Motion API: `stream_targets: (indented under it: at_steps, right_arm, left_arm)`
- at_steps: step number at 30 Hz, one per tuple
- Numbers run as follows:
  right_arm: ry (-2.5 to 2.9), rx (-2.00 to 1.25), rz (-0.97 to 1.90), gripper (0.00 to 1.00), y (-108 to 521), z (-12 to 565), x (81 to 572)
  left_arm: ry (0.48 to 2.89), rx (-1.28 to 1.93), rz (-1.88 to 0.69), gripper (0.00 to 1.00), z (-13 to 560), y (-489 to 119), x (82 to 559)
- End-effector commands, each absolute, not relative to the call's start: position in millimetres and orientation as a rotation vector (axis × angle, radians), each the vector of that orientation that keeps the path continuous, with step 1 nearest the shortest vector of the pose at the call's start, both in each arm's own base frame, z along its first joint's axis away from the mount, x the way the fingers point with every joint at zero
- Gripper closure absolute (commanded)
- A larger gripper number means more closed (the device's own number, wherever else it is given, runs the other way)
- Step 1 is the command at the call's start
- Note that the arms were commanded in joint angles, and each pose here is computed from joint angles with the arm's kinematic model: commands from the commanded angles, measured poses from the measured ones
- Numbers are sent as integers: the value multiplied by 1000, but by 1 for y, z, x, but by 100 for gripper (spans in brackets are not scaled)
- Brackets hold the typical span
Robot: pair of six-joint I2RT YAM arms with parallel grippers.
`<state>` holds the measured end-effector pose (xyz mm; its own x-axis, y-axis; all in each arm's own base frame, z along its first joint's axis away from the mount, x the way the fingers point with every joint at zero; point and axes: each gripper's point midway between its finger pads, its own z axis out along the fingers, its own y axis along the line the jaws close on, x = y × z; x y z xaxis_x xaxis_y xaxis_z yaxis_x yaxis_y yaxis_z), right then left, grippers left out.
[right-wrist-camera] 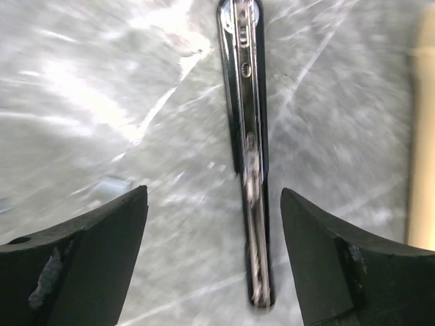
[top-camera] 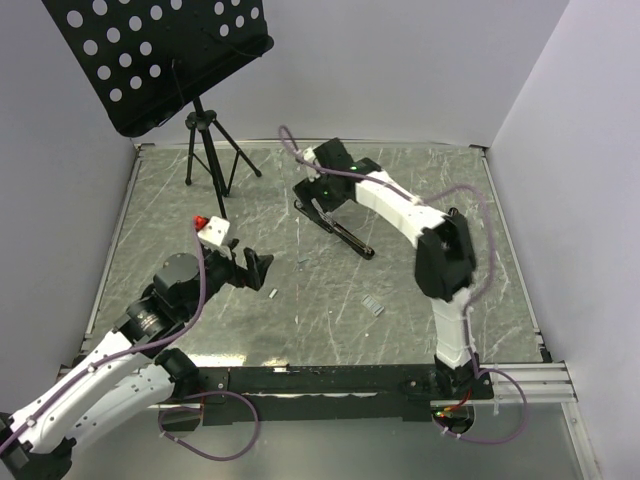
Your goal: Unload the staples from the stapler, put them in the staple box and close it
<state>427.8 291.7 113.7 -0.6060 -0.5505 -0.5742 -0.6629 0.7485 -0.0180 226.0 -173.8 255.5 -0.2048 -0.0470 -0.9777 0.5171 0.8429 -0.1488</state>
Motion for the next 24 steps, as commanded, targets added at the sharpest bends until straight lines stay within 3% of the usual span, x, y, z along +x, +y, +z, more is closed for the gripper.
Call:
stream_targets:
  at_steps: [1, 6, 12, 17, 24]
  right_arm:
    - [2246, -723, 392, 14, 296, 187, 413]
    - [2326, -616, 406, 13, 270, 183, 373]
    - [2357, -514, 669, 14, 270, 162, 311]
    - [2363, -435, 744, 20, 278, 154, 293]
    - [2433, -461, 607, 24, 284, 138, 287]
  left_arm:
    - [1741, 34, -440, 3, 263, -145, 250]
    - [1817, -33, -379, 3, 246, -140, 258]
    - [1930, -306, -280, 6, 219, -115, 269]
    - [2104, -436, -315, 9, 187, -108, 285]
    - [2200, -509, -424, 11, 171, -106, 301]
